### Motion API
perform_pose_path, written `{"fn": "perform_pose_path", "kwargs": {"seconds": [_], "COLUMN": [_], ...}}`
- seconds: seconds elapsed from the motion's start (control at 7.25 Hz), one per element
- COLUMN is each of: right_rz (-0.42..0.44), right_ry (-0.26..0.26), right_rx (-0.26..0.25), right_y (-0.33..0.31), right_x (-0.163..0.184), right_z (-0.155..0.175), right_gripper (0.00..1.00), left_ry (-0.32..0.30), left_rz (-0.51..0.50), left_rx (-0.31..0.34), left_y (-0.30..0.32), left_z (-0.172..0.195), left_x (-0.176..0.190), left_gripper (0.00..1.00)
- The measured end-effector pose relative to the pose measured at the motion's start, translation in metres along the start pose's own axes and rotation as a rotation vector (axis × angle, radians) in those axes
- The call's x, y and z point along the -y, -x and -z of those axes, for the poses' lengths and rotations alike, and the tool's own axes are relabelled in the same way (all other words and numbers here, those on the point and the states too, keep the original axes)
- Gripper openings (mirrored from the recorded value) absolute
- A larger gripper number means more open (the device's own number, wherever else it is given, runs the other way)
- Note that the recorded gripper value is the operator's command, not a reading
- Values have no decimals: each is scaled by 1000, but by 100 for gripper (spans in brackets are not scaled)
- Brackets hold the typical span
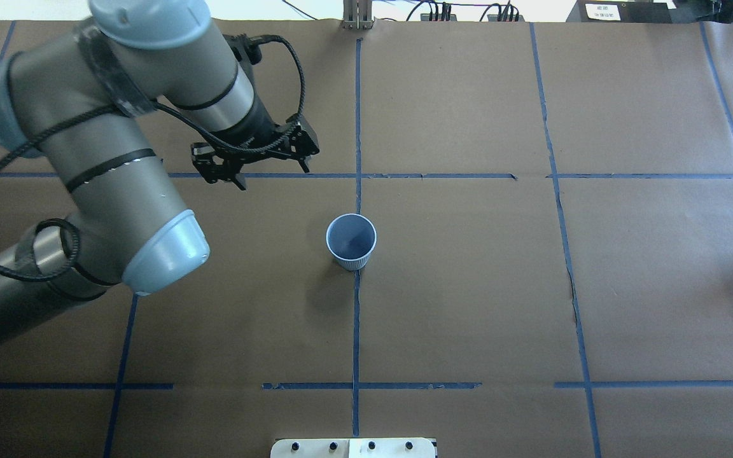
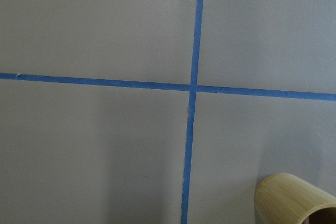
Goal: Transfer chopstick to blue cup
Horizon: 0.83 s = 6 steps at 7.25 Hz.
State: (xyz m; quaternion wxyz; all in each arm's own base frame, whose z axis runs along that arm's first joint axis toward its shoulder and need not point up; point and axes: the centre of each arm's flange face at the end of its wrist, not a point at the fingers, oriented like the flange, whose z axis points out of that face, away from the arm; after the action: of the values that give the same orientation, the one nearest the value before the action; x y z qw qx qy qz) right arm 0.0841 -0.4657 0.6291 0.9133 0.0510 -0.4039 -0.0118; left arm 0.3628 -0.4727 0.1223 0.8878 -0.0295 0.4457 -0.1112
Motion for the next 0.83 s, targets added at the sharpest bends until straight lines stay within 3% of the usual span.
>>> {"fn": "perform_pose_path", "kwargs": {"seconds": [0.83], "right_rz": [-94], "right_ry": [81], "right_rx": [-90], "right_y": [-47], "right_x": [-22], "right_z": [-31], "right_gripper": [100], "left_ry": [-54], "left_rz": [-13], "left_rx": [-32], "left_y": [81], "left_z": [66], "left_x": [12], "left_gripper": [100]}}
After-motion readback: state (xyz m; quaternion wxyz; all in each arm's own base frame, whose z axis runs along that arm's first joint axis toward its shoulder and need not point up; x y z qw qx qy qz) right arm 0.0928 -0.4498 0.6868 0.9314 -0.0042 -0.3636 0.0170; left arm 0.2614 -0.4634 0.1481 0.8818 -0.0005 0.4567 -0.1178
